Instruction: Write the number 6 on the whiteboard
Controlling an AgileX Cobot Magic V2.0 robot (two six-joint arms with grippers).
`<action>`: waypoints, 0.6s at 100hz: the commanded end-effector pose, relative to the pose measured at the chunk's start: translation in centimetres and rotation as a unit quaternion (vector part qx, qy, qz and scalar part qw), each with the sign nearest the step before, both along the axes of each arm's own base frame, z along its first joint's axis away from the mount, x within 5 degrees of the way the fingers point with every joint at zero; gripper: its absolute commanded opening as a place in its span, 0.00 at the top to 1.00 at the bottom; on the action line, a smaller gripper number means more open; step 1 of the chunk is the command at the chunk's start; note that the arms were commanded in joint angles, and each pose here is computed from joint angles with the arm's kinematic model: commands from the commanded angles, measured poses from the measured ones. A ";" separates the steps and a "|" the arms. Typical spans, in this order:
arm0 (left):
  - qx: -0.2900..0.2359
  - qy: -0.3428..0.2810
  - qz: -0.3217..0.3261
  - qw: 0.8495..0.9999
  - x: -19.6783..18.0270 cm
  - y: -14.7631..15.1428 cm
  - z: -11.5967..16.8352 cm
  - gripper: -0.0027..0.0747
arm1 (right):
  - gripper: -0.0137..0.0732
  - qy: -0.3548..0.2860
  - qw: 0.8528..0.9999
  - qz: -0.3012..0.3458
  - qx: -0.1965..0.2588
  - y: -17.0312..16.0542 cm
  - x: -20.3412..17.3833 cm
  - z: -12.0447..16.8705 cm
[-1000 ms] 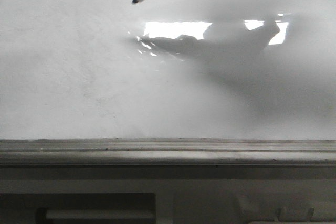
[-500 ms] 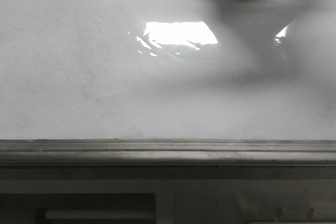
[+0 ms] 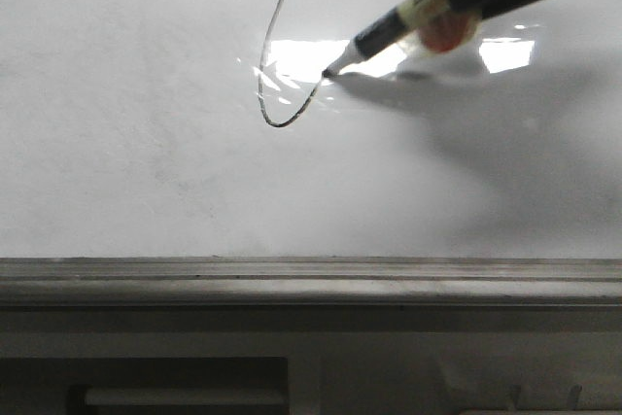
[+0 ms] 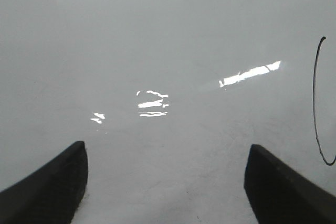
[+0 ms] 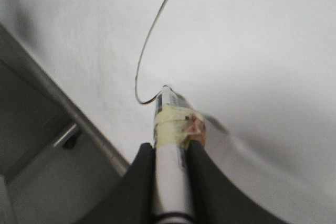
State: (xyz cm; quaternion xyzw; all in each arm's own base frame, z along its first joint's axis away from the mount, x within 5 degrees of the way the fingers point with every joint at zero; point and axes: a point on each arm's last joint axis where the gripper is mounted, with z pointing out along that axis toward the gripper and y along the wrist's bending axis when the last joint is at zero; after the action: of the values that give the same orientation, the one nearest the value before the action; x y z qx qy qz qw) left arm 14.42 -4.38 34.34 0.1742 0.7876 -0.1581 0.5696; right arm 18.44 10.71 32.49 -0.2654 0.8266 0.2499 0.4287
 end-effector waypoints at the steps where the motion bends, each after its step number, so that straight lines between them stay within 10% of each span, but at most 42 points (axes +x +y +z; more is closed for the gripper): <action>1: -0.026 -0.027 0.019 0.999 0.1 0.2 1.3 0.24 | 0.89 -0.072 0.996 -0.055 0.010 -1.0 0.8 2.1; 42: -0.026 -0.021 0.011 0.999 0.0 0.1 1.3 0.24 | 0.89 -0.021 0.995 0.087 0.045 2.9 2.5 3.4; 60: -0.002 -0.026 -0.102 0.994 -0.8 -2.3 1.0 0.24 | 0.89 -0.033 0.987 0.149 0.041 2.3 -0.8 5.4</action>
State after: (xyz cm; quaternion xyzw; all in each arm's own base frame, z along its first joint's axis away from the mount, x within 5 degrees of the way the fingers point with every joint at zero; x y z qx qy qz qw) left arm 13.94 -5.42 34.25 0.2217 0.7789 -0.1788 0.5587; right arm 19.38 13.28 35.37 -0.3539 0.7821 0.3191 0.4015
